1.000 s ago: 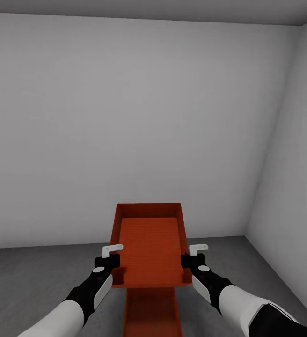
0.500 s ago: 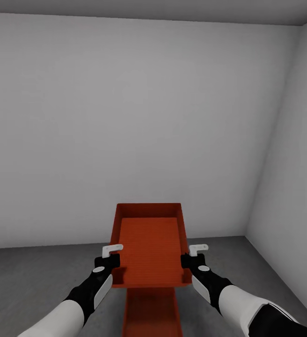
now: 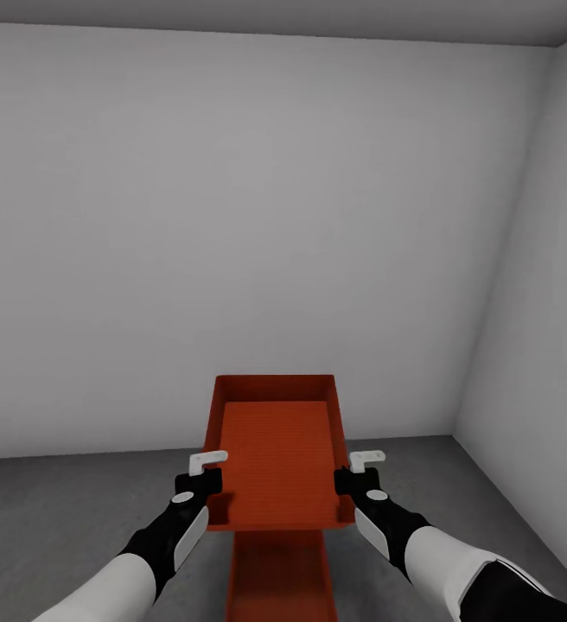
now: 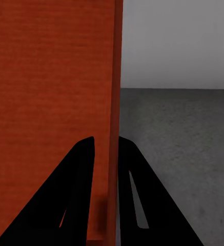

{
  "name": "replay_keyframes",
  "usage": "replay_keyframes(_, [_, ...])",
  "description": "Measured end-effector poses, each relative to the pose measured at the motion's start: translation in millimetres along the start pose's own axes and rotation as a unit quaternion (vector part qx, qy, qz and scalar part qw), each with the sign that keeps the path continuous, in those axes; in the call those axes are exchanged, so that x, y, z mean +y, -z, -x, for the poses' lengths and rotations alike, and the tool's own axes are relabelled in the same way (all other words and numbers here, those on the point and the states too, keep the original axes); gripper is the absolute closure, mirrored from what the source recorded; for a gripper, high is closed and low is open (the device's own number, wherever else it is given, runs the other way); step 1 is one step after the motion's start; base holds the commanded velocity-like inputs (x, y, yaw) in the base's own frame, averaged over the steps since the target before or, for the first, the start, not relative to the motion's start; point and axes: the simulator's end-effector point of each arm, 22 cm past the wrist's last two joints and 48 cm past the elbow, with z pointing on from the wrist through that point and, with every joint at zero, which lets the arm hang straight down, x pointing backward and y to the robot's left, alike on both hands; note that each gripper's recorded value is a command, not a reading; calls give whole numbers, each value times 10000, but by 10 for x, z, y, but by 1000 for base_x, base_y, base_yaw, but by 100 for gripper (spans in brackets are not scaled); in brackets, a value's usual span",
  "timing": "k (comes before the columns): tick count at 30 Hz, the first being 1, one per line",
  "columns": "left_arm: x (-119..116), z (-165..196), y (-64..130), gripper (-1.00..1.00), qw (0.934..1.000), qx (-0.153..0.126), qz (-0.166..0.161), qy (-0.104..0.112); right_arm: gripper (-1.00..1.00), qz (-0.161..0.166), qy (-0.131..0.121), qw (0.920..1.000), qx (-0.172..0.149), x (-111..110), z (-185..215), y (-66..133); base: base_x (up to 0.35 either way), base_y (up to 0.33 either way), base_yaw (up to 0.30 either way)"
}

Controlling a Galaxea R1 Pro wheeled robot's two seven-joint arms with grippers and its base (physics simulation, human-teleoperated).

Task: Move the two storage containers from the living room to the garage. In the garage, place one container on the floor and stack the other container on top of it (either order is fine).

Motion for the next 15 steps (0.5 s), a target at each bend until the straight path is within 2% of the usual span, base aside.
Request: replay_keyframes(15, [1, -108, -122, 100, 10000, 43, 3, -2, 100, 0, 4, 10000, 43, 7, -111, -120, 0, 0, 0])
